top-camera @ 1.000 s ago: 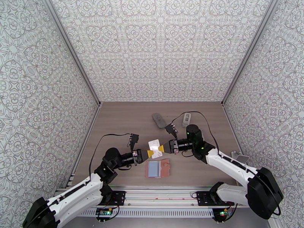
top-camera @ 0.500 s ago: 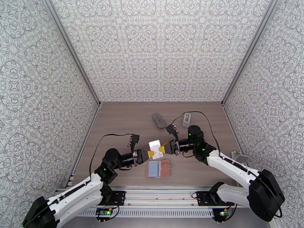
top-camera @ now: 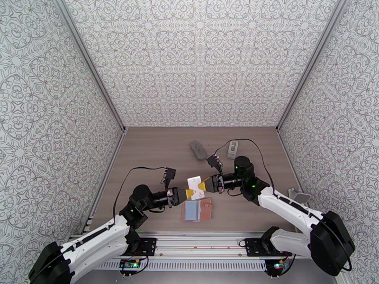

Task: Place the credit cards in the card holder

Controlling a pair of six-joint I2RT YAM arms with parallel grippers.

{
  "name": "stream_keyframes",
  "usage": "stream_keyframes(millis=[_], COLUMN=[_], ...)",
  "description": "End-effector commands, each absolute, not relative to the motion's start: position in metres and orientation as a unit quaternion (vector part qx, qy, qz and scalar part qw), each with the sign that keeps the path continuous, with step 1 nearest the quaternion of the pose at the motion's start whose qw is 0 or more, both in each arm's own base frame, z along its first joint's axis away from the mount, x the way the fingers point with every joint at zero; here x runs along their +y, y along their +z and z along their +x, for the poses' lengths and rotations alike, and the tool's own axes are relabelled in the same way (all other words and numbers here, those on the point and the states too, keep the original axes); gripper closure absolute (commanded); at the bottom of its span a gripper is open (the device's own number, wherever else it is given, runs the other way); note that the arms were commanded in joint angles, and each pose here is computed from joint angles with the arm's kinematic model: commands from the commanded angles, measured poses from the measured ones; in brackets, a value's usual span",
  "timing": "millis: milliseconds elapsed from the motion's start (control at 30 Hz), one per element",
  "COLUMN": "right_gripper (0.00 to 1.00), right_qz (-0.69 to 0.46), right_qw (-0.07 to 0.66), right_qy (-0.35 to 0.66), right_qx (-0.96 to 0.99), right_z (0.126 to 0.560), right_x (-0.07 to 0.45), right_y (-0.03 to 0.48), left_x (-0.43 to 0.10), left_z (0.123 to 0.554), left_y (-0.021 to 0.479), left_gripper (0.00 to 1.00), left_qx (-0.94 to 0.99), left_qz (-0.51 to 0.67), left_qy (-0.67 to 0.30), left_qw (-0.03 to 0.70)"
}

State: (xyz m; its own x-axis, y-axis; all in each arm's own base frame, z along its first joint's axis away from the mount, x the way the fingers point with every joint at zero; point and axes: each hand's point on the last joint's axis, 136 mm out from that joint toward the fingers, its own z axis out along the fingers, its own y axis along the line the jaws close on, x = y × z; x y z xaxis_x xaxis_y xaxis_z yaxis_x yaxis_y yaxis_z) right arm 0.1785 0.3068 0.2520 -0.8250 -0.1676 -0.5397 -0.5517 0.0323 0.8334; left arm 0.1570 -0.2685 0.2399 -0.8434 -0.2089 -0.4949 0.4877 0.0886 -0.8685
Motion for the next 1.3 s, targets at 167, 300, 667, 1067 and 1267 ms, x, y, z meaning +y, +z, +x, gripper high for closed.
stream_keyframes(millis=[167, 300, 667, 1067, 1267], right_gripper=[0.86, 0.85, 0.86, 0.93, 1.0], right_qz=[-0.281, -0.283, -0.285, -0.283, -0.28], right_qw=[0.157, 0.161, 0.16, 0.155, 0.154], right_qy=[0.644, 0.639, 0.64, 0.646, 0.644], right_qx=[0.694, 0.697, 0.695, 0.691, 0.695], right_z=[0.1694, 0.169, 0.1684, 0.1692, 0.1711], right_x=[0.3054, 0.3044, 0.3044, 0.3062, 0.3069], right_y=[0.2576, 0.2568, 0.2568, 0.2579, 0.2573], left_x=[-0.2681, -0.2667, -0.2636, -0.2637, -0.2642], left_z=[0.1511, 0.1511, 0.1523, 0.1556, 0.1582], left_y=[0.2282, 0.2287, 0.2289, 0.2251, 0.2238], left_gripper=[1.0, 1.0, 1.0, 1.0, 0.96], left_qx=[0.697, 0.696, 0.696, 0.699, 0.701], left_qz=[0.104, 0.103, 0.097, 0.089, 0.086], left_qy=[-0.666, -0.667, -0.667, -0.666, -0.664], left_qw=[0.245, 0.247, 0.248, 0.246, 0.246])
